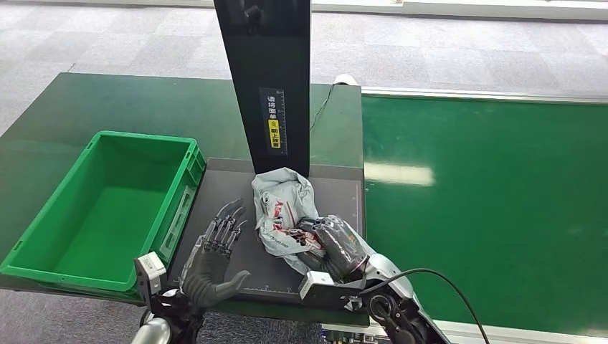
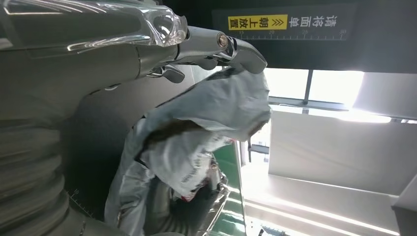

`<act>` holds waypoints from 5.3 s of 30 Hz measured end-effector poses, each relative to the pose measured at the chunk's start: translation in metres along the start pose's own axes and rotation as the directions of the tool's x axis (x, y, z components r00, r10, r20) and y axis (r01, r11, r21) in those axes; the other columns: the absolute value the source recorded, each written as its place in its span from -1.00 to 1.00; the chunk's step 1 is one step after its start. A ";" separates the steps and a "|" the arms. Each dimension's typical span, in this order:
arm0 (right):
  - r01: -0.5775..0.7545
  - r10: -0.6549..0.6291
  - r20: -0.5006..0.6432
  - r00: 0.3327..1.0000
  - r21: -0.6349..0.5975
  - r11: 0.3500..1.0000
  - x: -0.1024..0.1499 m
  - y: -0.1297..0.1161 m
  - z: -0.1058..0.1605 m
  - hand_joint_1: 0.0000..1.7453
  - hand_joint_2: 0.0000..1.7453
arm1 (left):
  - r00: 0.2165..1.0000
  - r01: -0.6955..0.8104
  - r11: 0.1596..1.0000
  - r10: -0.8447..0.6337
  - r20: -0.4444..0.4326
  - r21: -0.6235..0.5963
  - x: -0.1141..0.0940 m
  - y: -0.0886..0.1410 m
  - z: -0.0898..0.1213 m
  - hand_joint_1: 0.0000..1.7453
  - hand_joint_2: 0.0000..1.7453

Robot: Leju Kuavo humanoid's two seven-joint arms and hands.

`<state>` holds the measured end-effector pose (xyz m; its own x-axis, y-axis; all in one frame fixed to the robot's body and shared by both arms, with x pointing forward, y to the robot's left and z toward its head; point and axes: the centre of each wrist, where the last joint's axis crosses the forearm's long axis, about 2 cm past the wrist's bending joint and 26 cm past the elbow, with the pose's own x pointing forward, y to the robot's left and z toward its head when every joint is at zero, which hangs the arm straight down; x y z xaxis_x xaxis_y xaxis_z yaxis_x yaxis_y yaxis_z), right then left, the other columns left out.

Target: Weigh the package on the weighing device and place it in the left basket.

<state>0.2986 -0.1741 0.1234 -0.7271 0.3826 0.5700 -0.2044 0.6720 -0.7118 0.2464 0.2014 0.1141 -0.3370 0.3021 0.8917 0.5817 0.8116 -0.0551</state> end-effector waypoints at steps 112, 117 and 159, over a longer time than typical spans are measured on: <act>0.109 -0.127 0.025 0.992 -0.691 0.715 0.008 -0.068 0.024 -1.00 1.00 | 0.350 0.918 0.323 -0.933 -0.084 0.230 -0.006 0.002 -0.031 1.00 1.00; 0.122 -0.134 0.037 0.990 -0.690 0.713 0.007 -0.069 0.024 -1.00 1.00 | 0.286 0.885 0.292 -0.956 0.070 0.363 0.009 0.000 -0.030 1.00 1.00; 0.083 -0.102 0.010 0.995 -0.665 0.742 0.009 -0.071 0.037 -1.00 1.00 | 0.300 0.952 0.126 -0.563 -0.770 0.279 0.002 0.159 0.029 -0.77 1.00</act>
<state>0.2821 -0.2424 0.1639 -0.7092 0.3051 0.6356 0.2238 0.9523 -0.2075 0.3169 0.3453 0.0941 0.1415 -0.7512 0.6448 -0.4542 0.5294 0.7165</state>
